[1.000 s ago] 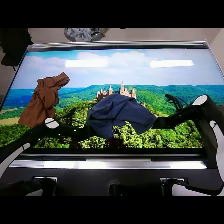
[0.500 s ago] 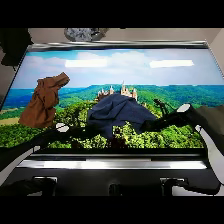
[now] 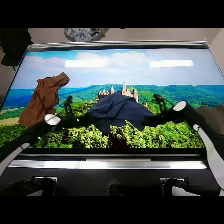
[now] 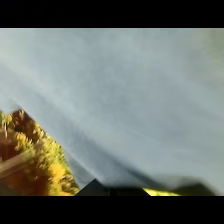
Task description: Fold the shirts.
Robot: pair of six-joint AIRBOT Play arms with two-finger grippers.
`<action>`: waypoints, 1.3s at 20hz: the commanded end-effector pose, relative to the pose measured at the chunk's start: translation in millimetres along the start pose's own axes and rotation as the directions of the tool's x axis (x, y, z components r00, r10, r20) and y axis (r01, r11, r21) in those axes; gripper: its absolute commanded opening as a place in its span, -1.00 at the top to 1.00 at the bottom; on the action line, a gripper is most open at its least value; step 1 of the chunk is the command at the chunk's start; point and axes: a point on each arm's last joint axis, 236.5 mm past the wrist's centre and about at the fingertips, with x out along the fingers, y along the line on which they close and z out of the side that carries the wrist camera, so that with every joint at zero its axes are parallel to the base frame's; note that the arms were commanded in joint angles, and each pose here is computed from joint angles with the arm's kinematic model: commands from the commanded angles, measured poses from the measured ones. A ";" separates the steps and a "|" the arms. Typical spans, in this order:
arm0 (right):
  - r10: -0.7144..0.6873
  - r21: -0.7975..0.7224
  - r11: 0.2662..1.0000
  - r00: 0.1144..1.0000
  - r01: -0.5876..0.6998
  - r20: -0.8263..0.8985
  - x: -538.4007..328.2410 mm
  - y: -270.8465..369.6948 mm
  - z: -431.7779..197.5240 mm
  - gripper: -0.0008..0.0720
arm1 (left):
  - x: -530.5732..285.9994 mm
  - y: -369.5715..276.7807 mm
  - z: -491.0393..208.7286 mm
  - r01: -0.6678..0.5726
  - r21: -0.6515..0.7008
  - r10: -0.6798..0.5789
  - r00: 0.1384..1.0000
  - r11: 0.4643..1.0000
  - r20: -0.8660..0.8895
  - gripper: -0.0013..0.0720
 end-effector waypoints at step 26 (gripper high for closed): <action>-0.426 -0.138 0.713 0.581 0.687 0.693 -380.3 21.1 139.4 0.86 | -305.5 -112.1 198.5 -0.286 0.342 0.033 0.807 0.895 0.590 0.91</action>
